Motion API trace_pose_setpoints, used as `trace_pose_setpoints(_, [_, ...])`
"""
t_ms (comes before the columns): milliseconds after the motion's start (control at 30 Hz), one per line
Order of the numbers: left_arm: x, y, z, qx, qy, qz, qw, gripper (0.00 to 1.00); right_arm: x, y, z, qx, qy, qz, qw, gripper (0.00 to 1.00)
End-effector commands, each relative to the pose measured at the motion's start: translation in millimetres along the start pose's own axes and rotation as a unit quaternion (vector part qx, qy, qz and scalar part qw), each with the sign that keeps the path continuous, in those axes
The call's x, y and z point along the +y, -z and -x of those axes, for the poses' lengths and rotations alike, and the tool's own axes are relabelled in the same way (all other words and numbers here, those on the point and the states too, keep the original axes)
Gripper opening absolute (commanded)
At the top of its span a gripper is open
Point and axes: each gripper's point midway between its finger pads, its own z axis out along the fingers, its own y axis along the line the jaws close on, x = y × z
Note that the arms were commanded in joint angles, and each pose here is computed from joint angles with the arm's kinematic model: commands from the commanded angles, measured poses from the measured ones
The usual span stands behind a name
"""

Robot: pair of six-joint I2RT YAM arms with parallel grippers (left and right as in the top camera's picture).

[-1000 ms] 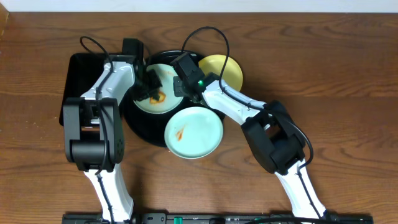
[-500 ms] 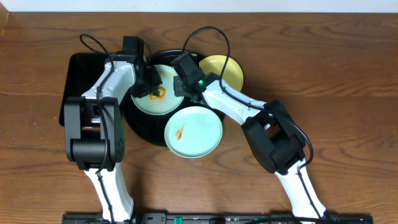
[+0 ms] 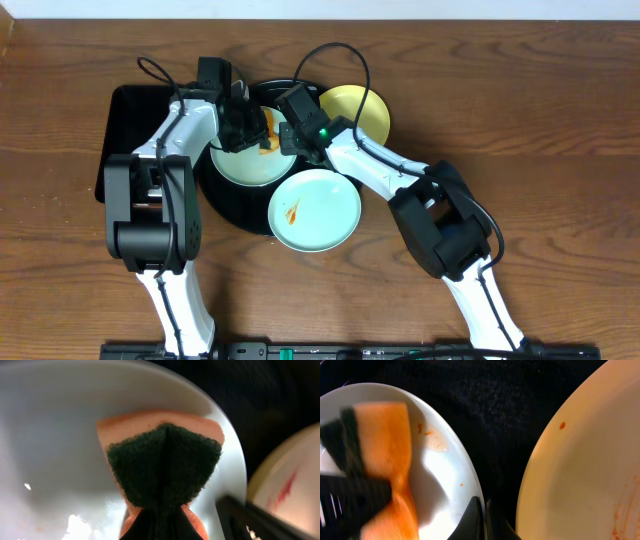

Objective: Clean dirty plates on tray and stack at the side
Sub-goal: 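Scrub the held green plate with the sponge in the left gripper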

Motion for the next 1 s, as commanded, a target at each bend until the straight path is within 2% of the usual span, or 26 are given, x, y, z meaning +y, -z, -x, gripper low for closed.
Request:
trace_pose_setpoints(0, [34,-5,11,-0.037,0.03,0.086,0.995,0.08,3,-3,-5,0.006,0.005,0.003,1.0,0.01])
trace_pose_setpoints(167, [59,2,17,-0.06,0.032,0.157,0.985,0.08,3,-3,-5,0.006,0.005,0.003,1.0,0.01])
trace_pose_setpoints(567, [58,15,-32,0.044,0.055,0.158,0.985,0.07,4,-3,-6,0.009,0.005,0.007,1.0,0.01])
trace_pose_setpoints(733, [34,48,-24,0.014,0.045,0.124,0.991,0.07,5,-3,-7,0.012,0.005,0.009,1.0,0.01])
trace_pose_setpoints(967, [5,124,-12,-0.064,0.028,0.086,0.994,0.07,5,-3,-9,0.015,0.006,0.011,1.0,0.01])
